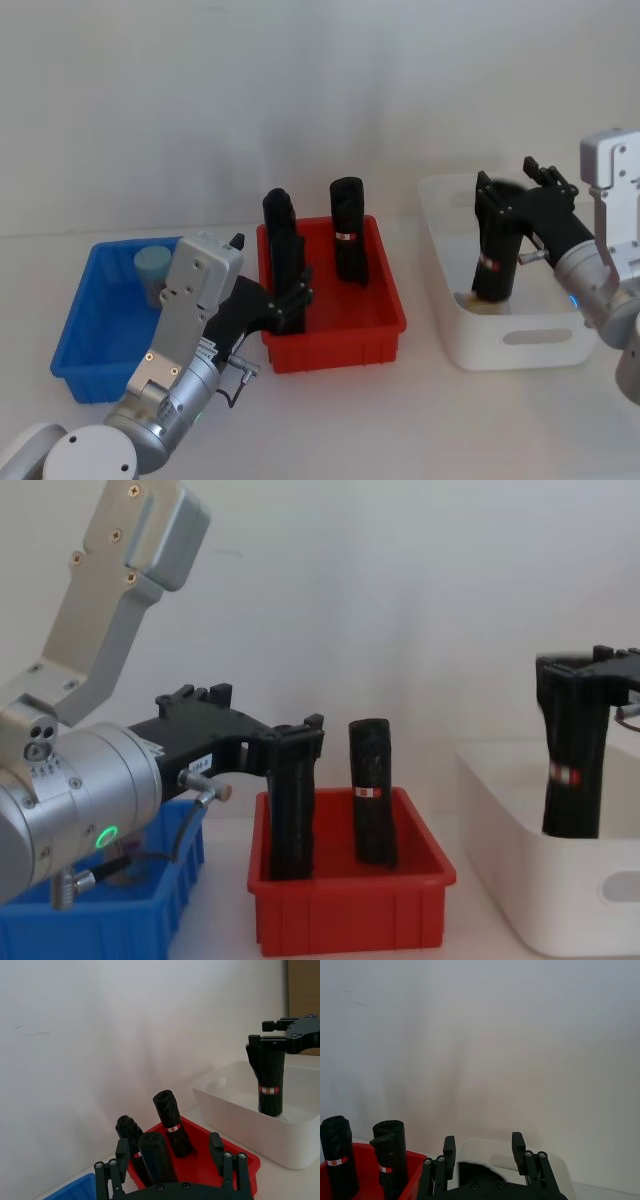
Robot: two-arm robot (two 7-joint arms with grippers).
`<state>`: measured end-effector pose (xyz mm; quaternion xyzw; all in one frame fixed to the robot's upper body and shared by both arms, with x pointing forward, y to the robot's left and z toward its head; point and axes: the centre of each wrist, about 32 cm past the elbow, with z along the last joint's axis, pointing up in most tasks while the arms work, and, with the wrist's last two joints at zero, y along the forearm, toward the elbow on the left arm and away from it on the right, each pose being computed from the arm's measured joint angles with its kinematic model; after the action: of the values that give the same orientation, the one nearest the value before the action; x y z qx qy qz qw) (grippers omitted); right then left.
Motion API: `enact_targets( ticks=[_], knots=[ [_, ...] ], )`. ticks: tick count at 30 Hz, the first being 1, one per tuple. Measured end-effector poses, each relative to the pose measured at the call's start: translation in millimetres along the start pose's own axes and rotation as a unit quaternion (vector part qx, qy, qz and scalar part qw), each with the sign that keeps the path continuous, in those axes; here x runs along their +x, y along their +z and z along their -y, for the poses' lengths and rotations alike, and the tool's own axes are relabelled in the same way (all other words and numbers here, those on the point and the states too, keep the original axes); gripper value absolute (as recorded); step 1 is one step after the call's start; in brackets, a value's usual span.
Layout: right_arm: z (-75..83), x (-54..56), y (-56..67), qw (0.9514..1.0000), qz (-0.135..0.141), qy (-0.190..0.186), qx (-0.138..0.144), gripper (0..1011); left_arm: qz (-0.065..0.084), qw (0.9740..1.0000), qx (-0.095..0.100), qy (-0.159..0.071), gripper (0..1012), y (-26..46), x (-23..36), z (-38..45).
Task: Pick the cotton swabs from the blue box and place them into the white box.
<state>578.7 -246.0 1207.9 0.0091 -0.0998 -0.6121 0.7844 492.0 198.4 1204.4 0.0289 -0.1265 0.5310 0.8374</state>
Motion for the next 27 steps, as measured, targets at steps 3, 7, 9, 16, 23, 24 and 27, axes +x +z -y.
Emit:
enact_targets(
  ticks=[3,7,9,16,23,24,27],
  knots=[
    [0.1,1.1,-1.0,1.0,0.0,-0.002,-0.002,729,0.0,1.0,0.0,0.0,1004,0.0,0.0,0.0],
    [0.4,2.7,-2.2,1.0,0.0,-0.004,-0.003,857,0.0,1.0,0.0,0.0,1004,0.0,0.0,0.0],
    [0.5,3.0,-2.6,1.0,0.0,-0.004,-0.003,892,0.0,1.0,0.0,0.0,1004,0.0,0.0,0.0],
    [1.1,4.0,-3.3,1.0,-0.001,-0.005,-0.002,1002,0.0,1.0,0.0,0.0,1004,0.0,0.0,0.0],
    [1.8,4.5,-3.8,1.0,-0.002,-0.005,-0.001,1002,0.0,1.0,0.0,0.0,1004,0.0,0.0,0.0],
    [1.9,4.5,-3.8,1.0,-0.002,-0.005,-0.001,1002,0.0,1.0,0.0,0.0,1004,0.0,0.0,0.0],
    [2.1,4.6,-3.7,1.0,-0.003,-0.005,0.0,1002,0.0,1.0,0.0,0.0,1004,0.0,0.0,0.0]
  ],
)
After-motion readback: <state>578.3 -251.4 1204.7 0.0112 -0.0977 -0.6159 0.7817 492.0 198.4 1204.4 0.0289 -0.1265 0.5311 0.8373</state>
